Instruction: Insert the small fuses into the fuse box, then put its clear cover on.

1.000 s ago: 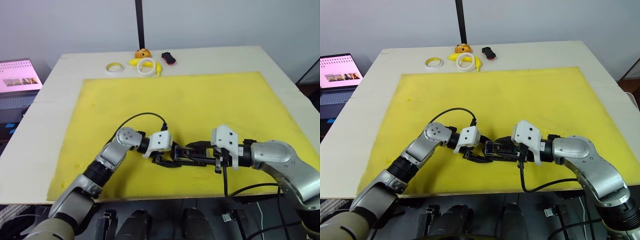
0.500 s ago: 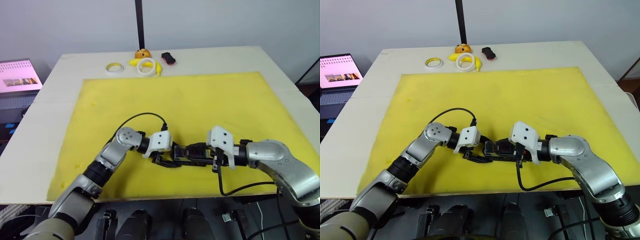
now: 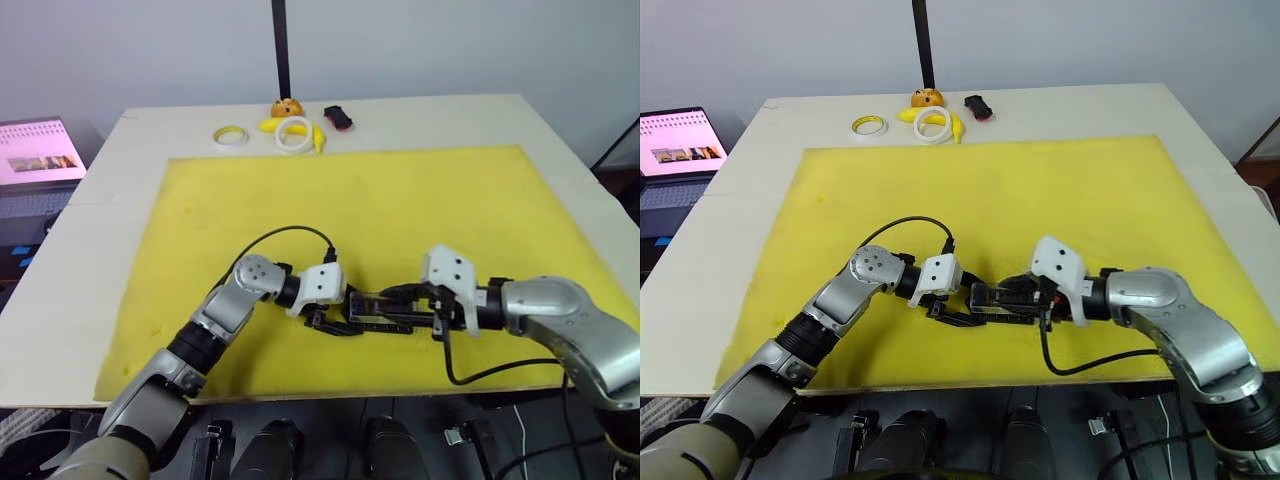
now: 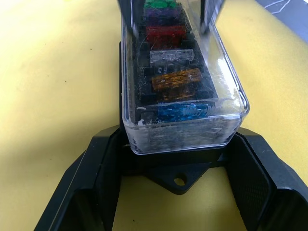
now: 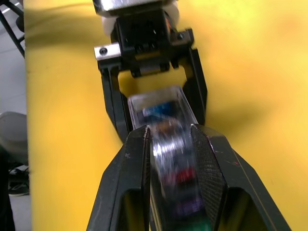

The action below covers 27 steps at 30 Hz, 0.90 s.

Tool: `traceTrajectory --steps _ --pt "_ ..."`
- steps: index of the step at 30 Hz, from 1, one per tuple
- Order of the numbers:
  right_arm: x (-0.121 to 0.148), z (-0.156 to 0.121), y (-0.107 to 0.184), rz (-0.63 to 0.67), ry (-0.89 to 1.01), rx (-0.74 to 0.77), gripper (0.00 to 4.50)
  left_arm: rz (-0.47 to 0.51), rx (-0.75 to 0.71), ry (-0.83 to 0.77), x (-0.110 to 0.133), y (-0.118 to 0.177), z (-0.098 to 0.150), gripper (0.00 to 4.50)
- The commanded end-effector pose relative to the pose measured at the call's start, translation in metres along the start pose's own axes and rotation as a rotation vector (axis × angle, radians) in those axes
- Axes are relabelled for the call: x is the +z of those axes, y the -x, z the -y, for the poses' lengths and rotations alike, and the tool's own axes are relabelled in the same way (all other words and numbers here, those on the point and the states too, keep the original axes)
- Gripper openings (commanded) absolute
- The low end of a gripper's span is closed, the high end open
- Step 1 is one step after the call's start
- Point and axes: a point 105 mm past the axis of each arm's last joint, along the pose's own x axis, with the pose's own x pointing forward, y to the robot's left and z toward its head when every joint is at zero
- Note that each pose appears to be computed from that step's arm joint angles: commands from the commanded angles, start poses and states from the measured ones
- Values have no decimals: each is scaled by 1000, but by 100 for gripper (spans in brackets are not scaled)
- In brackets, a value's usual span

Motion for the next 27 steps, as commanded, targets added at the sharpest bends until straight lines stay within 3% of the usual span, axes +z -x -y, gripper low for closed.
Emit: traceTrajectory --steps 1,9,17,20,21,27 --pt "-24 -2 3 -80 -78 0 139 -34 -8 -4 -6 1 3 254" --pt "-42 2 3 -114 -121 -38 139 -31 -8 -6 -4 0 3 254" --pt "4 0 12 152 -68 -18 139 -34 -7 -1 -6 0 3 254" --pt "8 -4 15 196 -77 5 61 -33 -7 0 -7 0 3 254" --pt "7 -6 15 188 -74 11 10 -34 -7 0 -7 0 3 254" --pt "3 -1 15 188 -71 -21 4 -34 -8 0 -7 0 4 254"
